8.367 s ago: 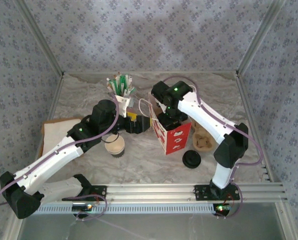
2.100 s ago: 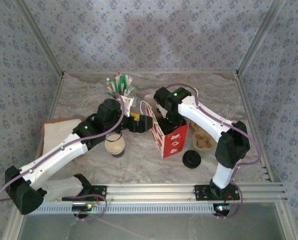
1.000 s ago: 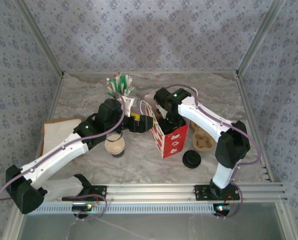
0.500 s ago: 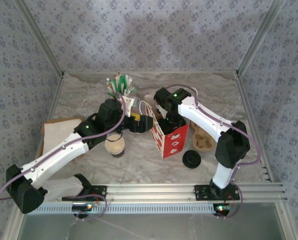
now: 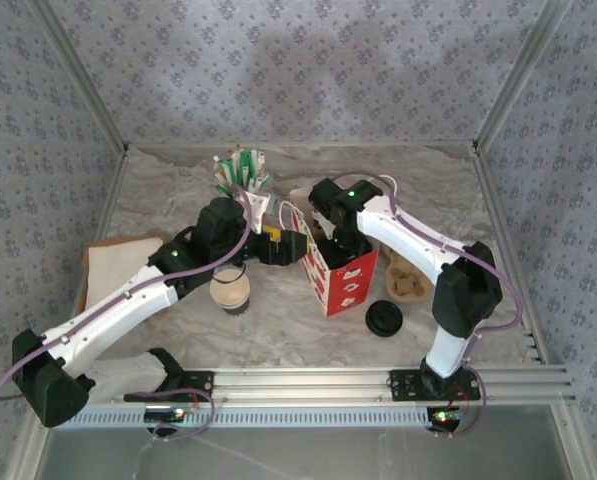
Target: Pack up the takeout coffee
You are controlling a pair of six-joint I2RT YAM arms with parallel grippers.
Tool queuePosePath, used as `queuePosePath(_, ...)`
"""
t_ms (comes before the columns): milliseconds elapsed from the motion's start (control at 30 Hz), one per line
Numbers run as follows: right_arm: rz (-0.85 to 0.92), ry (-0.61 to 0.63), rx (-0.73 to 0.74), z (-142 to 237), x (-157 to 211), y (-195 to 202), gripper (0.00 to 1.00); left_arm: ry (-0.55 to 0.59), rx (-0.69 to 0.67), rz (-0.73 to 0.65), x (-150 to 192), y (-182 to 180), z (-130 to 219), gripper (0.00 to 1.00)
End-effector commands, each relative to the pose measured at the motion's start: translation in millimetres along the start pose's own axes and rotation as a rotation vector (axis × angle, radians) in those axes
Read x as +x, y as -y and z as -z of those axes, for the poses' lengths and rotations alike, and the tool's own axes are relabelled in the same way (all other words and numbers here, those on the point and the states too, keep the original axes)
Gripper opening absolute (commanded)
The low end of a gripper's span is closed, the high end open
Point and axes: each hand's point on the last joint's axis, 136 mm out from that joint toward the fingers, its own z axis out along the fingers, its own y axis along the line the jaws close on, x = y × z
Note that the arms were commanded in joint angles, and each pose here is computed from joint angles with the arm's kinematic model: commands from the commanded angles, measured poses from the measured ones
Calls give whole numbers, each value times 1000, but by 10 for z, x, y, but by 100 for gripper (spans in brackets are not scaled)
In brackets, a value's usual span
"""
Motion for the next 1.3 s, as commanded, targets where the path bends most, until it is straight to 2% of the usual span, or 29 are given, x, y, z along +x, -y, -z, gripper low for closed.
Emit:
queuePosePath(0,5,-109,9,-348,168,27,68,40,38,-26,-128,138,39,100)
queuePosePath(1267,16,-111,9,-342,160,-26,69,38,43,-26,-127,150,23,100)
